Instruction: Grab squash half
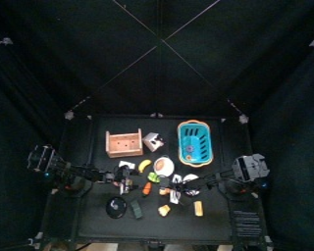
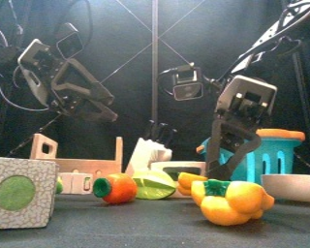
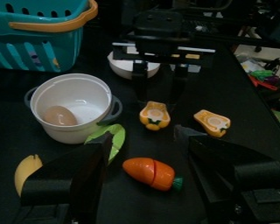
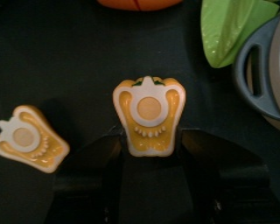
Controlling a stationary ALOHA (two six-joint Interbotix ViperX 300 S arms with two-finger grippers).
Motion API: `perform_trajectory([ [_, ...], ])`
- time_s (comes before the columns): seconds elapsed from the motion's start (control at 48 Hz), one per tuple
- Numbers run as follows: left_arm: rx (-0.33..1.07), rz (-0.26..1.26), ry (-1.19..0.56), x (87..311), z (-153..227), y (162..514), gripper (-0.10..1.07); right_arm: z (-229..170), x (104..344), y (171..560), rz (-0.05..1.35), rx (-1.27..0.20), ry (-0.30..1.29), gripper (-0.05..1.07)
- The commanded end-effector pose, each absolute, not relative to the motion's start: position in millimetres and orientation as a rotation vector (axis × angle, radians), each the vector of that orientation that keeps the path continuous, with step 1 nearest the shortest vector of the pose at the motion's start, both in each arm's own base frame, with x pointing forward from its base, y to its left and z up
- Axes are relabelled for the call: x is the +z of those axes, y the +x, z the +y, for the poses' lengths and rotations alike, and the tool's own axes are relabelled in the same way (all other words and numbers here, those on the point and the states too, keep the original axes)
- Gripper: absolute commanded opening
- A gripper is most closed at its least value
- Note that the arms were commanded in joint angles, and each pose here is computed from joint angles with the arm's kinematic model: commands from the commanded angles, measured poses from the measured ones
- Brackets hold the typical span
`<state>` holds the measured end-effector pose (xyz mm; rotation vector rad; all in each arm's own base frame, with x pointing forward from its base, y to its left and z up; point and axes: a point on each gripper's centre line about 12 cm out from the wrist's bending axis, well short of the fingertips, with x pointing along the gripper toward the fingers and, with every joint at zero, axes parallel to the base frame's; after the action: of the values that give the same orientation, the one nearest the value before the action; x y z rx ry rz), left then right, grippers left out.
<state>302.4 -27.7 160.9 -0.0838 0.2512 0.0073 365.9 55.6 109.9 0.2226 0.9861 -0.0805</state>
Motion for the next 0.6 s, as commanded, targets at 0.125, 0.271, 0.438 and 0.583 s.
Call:
perform_trajectory([
  [0.125,0.006,0.218,-0.087,169.2,-28.7,308.2,0.93,56.8,133.8,370.2,0.917,-0.060,0.221,0.67],
  [0.271,0.006,0.219,-0.088,168.7,-28.7,308.3,0.93,56.6,134.9,370.7,0.913,-0.056,0.209,0.67],
  [0.438,0.013,0.220,-0.094,168.6,-28.1,308.7,0.93,56.3,135.7,372.1,0.909,-0.051,0.191,0.67],
  [0.583,0.028,0.224,-0.106,167.4,-26.6,308.8,0.93,55.6,141.8,375.1,0.892,-0.045,0.173,0.67],
])
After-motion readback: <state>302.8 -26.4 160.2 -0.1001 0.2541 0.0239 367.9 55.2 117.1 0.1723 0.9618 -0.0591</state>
